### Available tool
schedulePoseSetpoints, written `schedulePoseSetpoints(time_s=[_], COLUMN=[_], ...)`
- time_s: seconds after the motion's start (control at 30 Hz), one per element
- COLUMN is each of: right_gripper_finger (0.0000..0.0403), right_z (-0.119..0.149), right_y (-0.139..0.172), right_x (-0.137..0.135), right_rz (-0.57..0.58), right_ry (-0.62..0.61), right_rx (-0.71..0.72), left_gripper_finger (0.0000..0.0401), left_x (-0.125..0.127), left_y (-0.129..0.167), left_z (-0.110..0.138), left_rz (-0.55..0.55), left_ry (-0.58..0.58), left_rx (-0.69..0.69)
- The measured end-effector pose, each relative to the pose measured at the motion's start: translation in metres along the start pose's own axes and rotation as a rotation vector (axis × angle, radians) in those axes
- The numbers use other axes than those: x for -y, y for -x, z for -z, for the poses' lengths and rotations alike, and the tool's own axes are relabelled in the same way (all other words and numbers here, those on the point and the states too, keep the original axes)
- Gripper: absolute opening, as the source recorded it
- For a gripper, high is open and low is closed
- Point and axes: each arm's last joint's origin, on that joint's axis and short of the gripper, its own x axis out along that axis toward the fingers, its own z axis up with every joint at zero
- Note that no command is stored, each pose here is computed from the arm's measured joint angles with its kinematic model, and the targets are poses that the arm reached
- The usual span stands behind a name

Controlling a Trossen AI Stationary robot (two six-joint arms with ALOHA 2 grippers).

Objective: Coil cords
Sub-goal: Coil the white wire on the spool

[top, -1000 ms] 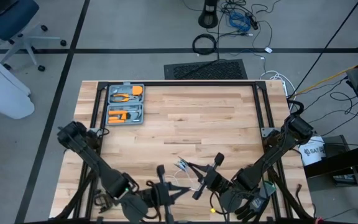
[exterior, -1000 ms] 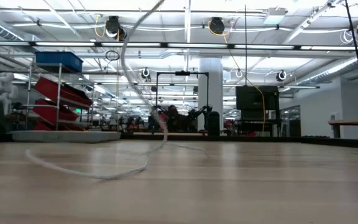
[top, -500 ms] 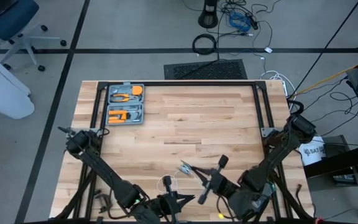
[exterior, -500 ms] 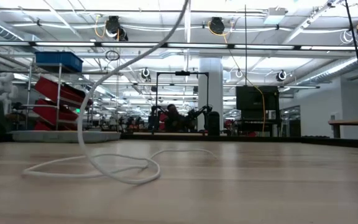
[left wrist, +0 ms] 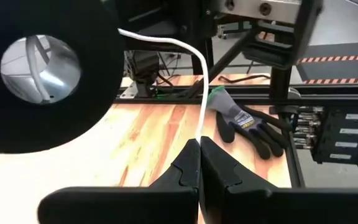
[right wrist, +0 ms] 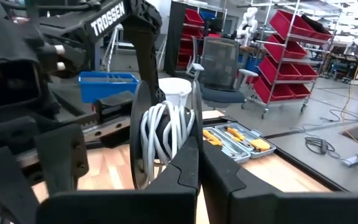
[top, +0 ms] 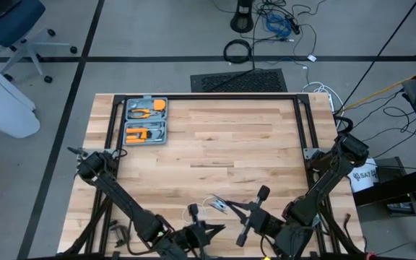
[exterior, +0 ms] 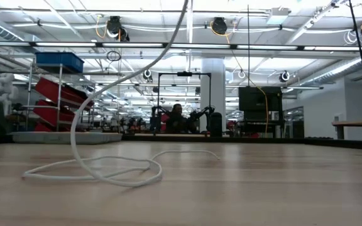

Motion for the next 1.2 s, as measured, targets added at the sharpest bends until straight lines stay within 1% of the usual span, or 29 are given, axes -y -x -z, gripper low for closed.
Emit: schedulePoseSetpoints(time_s=[0.27, 0.43, 0.53, 0.67, 0.77, 1.03, 1.2], right_gripper_finger=[0.0000, 0.0000, 0.0000, 0.0000, 0.0000, 0.0000, 0.0000], right_z=[-0.006, -0.007, -0.008, -0.012, -0.013, -0.013, -0.013], right_y=[0.013, 0.025, 0.031, 0.038, 0.042, 0.052, 0.052], right_x=[-0.004, -0.007, -0.009, -0.010, -0.012, -0.013, -0.013], right_rz=[-0.039, -0.072, -0.089, -0.110, -0.148, -0.175, -0.175], right_ry=[-0.007, -0.007, -0.011, -0.008, -0.003, -0.013, -0.009], right_rx=[0.020, 0.026, 0.031, 0.045, 0.051, 0.054, 0.054], left_gripper_finger=[0.0001, 0.0001, 0.0001, 0.0001, 0.0001, 0.0001, 0.0003], left_x=[0.007, 0.005, 0.002, -0.009, -0.013, -0.013, -0.012], left_y=[0.010, 0.008, 0.005, -0.005, -0.008, -0.006, -0.006], left_z=[0.000, 0.002, 0.008, 0.016, 0.019, 0.021, 0.021], left_rz=[0.037, 0.023, 0.006, -0.046, -0.067, -0.069, -0.061], left_ry=[0.006, -0.004, -0.002, 0.014, 0.012, 0.009, 0.014], left_rx=[0.008, -0.005, -0.048, -0.110, -0.134, -0.146, -0.150])
